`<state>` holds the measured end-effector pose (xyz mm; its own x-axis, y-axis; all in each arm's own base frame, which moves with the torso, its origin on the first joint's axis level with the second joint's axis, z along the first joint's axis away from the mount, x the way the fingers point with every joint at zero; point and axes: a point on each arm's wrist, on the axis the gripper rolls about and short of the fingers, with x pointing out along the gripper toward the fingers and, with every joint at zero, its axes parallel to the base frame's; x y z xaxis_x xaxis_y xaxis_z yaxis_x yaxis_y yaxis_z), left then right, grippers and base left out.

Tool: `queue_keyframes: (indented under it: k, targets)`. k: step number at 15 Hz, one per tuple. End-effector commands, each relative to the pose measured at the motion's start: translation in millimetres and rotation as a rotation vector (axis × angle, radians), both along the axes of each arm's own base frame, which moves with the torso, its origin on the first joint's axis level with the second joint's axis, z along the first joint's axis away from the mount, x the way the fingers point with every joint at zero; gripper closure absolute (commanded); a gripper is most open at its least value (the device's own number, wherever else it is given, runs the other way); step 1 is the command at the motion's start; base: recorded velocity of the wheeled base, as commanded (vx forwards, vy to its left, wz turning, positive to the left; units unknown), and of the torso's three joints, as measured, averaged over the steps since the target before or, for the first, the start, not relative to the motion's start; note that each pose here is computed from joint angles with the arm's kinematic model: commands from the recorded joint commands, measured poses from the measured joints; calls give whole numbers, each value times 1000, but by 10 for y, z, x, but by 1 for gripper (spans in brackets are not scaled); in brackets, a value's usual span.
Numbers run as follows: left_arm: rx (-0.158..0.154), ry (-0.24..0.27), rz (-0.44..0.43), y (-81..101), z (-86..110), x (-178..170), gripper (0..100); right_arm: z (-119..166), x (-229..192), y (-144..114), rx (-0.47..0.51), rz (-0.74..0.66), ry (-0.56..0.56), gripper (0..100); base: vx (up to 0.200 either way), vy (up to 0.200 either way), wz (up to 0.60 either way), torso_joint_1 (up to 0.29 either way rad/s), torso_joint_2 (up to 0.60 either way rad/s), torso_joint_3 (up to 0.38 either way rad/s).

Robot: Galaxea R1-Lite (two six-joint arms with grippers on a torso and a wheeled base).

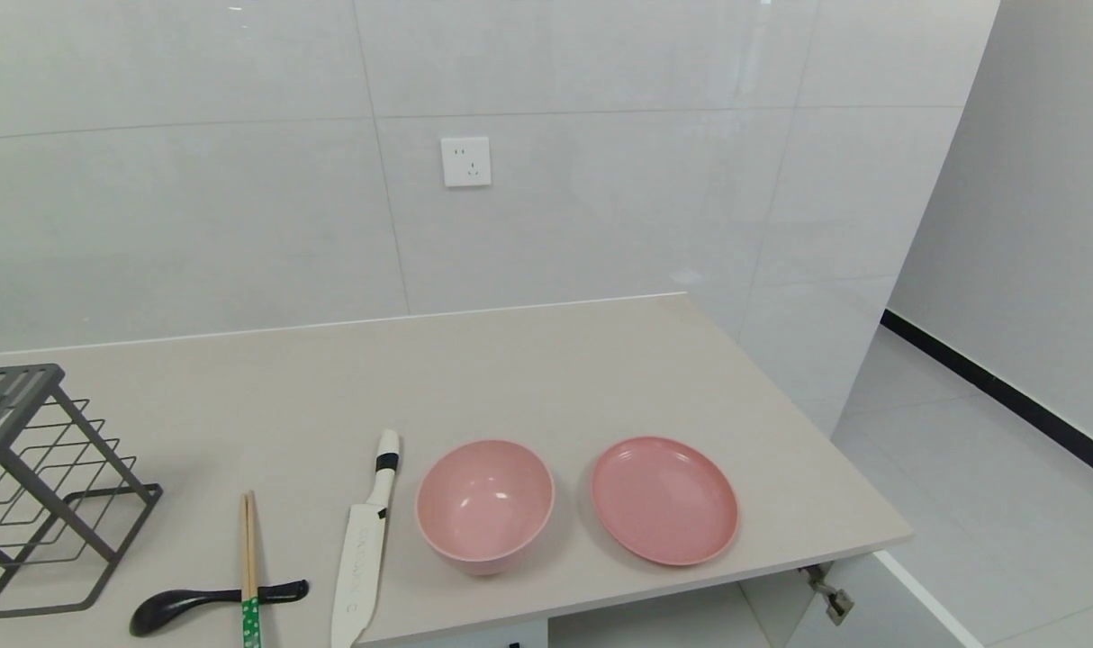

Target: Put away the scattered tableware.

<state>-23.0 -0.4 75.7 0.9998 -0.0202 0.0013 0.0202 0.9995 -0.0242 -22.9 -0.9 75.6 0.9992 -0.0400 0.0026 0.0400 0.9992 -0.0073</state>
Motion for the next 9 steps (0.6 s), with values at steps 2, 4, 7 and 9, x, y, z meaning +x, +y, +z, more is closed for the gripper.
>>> queue_keyframes:
  k: [2,4,7,9]
  targets:
    - [0,1,0,0,1,1,0,1,1,0,0,2,1,0,0,0,0,-127,410,278]
    - [1,1,-1,0,1,1,0,2,1,0,-2,2,0,0,0,0,0,-76,259,176]
    - [7,3,0,0,-4,2,0,4,1,5,-6,23,-2,0,0,0,0,-15,59,39]
    - [6,3,0,0,-4,2,0,5,1,6,-25,28,-3,0,0,0,0,0,0,0]
